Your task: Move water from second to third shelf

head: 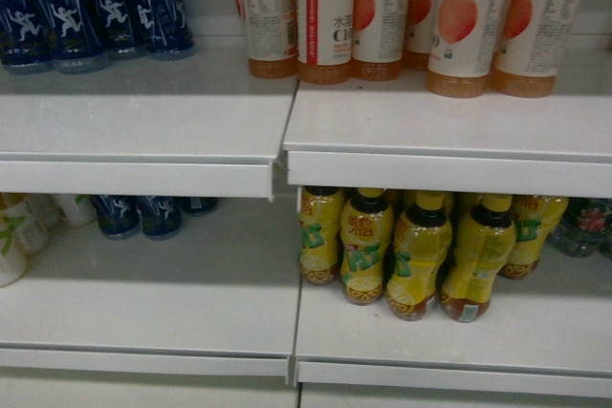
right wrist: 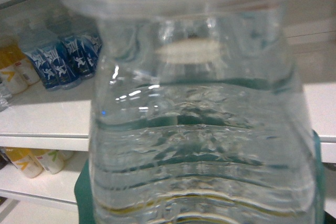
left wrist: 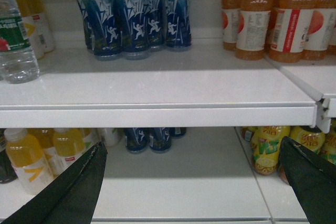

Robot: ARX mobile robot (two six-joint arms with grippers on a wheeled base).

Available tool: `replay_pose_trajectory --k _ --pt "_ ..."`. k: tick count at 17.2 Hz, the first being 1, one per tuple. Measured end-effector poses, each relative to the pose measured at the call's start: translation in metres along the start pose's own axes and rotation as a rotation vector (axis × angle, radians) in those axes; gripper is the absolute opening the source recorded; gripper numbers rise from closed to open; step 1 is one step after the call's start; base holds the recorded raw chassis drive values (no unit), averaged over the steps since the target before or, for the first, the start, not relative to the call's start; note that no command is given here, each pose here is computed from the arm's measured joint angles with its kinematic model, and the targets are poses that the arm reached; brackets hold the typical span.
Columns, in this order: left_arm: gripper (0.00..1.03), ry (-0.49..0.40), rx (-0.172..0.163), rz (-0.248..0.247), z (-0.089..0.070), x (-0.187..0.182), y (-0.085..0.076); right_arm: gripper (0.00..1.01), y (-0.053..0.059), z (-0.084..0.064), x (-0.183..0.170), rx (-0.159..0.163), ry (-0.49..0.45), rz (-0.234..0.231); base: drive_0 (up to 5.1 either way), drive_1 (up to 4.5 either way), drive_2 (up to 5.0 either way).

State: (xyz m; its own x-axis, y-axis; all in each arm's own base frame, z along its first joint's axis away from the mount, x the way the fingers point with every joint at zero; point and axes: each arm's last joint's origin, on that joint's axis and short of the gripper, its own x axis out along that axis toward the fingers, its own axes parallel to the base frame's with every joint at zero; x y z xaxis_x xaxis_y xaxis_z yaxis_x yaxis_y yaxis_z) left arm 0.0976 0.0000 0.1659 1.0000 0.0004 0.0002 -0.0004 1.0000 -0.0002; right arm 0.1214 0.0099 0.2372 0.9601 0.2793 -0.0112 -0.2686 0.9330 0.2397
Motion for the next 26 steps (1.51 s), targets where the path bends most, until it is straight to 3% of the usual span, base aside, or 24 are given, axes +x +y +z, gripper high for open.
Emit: replay_pose_trajectory --k 26 --pt "0.98 0.001 0.0 0.0 -0.0001 0.0 0.0 0.43 -0.0001 -0.0002 0.0001 0.001 0.002 -0.001 -4.9 2.65 2.3"
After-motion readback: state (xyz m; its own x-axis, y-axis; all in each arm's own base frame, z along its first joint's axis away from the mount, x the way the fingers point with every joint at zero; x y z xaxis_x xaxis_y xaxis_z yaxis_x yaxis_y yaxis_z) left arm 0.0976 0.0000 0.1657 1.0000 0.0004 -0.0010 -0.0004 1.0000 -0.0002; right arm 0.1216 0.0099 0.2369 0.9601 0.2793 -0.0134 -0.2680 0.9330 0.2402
